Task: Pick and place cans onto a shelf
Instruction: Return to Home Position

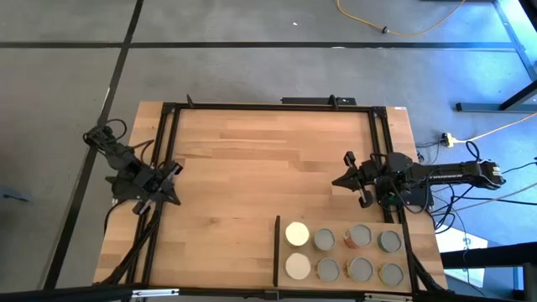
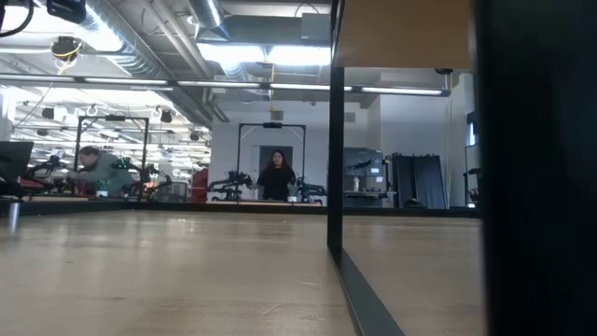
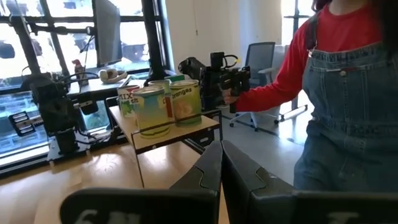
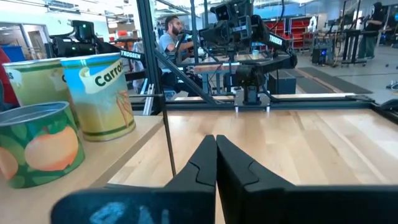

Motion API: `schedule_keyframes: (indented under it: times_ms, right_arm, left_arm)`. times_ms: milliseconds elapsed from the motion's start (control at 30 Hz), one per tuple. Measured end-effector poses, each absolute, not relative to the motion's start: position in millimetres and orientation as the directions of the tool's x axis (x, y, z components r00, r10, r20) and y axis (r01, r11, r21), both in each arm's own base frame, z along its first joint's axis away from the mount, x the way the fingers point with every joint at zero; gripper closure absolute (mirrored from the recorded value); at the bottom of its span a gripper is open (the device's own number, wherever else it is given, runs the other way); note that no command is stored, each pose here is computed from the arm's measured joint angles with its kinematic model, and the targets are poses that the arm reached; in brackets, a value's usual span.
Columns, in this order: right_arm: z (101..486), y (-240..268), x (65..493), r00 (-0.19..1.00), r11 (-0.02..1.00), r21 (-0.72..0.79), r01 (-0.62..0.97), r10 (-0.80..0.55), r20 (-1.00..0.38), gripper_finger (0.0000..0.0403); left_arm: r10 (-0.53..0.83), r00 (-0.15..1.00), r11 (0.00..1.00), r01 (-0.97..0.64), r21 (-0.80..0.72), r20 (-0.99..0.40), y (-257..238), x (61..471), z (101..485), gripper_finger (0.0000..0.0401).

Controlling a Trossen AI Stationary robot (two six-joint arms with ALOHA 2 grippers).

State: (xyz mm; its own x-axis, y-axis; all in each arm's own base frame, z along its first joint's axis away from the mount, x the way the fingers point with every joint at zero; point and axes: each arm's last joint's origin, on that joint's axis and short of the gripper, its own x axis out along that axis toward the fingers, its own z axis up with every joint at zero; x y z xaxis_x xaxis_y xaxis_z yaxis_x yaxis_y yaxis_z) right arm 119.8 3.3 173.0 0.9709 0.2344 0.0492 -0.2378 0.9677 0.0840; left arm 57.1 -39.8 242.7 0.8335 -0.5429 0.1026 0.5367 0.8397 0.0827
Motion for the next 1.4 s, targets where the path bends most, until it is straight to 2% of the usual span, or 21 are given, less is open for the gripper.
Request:
schedule_keyframes:
  times_ms: [767,1000,1300,1400]
  right_arm:
    - [169.3,3.3,119.9,0.972,0.967,0.101,-0.234,0.234,0.01,0.0401]
    - [168.2,3.5,119.9,0.97,0.966,0.101,-0.24,0.241,-0.001,0.0401]
    - [152.1,2.6,118.8,0.964,0.972,0.143,-0.185,0.208,-0.165,0.0384]
    - [151.3,2.7,118.6,0.962,0.951,0.265,-0.158,0.208,-0.174,0.0382]
  left_arm:
    - [-0.598,0.794,0.802,0.591,0.089,0.109,-57.4,77.9,176.7,0.0401]
    - [-0.635,0.766,0.772,0.625,0.112,0.104,-58.6,77.2,175.6,0.0401]
    - [-0.666,0.745,0.739,0.652,0.171,0.039,-59.7,76.9,169.3,0.0401]
    - [-0.665,0.745,0.741,0.65,0.172,0.047,-59.7,76.9,170.1,0.0401]
